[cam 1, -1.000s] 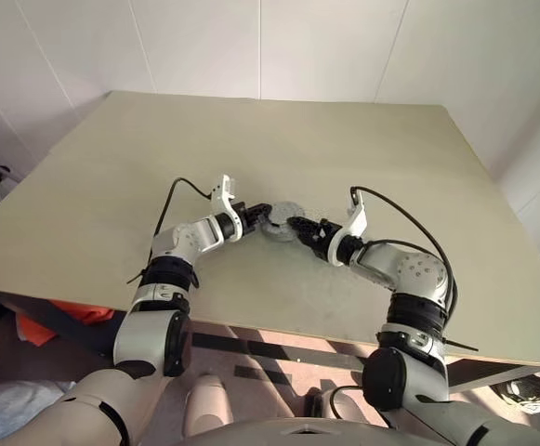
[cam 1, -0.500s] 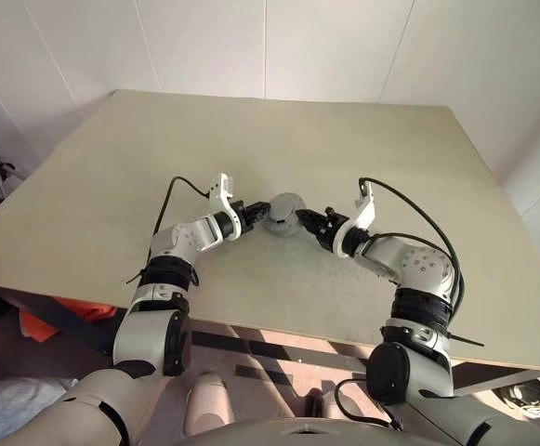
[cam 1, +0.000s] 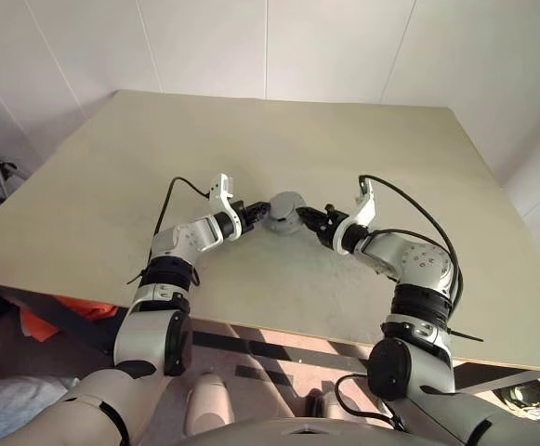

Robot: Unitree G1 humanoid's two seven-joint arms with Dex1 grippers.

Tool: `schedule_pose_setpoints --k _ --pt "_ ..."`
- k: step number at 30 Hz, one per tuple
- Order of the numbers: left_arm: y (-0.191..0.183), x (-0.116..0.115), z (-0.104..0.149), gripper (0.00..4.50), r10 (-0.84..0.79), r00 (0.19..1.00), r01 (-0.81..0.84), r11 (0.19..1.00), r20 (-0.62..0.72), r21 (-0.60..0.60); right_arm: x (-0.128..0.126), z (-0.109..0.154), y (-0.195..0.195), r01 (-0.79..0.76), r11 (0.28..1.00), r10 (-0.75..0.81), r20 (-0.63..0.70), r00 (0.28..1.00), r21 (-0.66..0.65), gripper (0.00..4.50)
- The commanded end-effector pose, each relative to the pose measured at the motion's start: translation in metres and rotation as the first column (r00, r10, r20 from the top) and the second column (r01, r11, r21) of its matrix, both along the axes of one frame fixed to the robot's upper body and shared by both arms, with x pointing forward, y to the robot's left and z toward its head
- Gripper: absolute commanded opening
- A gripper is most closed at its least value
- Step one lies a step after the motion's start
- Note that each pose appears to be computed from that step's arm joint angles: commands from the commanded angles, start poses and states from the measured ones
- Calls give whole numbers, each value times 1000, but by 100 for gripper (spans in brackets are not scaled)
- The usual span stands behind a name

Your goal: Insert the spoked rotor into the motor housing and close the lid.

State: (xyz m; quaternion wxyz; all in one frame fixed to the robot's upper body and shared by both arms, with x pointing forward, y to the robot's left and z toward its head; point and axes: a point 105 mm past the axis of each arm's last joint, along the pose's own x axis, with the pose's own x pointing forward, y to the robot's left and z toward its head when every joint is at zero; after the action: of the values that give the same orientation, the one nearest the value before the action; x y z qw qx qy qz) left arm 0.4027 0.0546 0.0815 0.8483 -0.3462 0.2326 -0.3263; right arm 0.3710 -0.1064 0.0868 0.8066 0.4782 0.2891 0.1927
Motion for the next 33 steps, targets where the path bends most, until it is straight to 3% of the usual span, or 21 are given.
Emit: schedule_pose_setpoints --k 1,8,10,22,33 --pt "22 10 26 0 70 995 -62 993 76 -97 19 37 -4 50 993 -60 96 994 102 106" --pt "59 4 32 0 152 985 -131 963 75 -235 35 65 -18 111 965 -141 113 984 239 106" --pt "66 0 34 39 177 981 -149 953 83 -264 35 73 -15 93 962 -132 137 982 256 106" --pt "69 -8 47 435 188 981 -152 880 37 -450 26 97 12 -42 960 -15 201 979 277 106" --pt "42 -18 69 446 -14 1000 28 764 26 -645 5 106 42 -179 941 111 238 965 286 106"
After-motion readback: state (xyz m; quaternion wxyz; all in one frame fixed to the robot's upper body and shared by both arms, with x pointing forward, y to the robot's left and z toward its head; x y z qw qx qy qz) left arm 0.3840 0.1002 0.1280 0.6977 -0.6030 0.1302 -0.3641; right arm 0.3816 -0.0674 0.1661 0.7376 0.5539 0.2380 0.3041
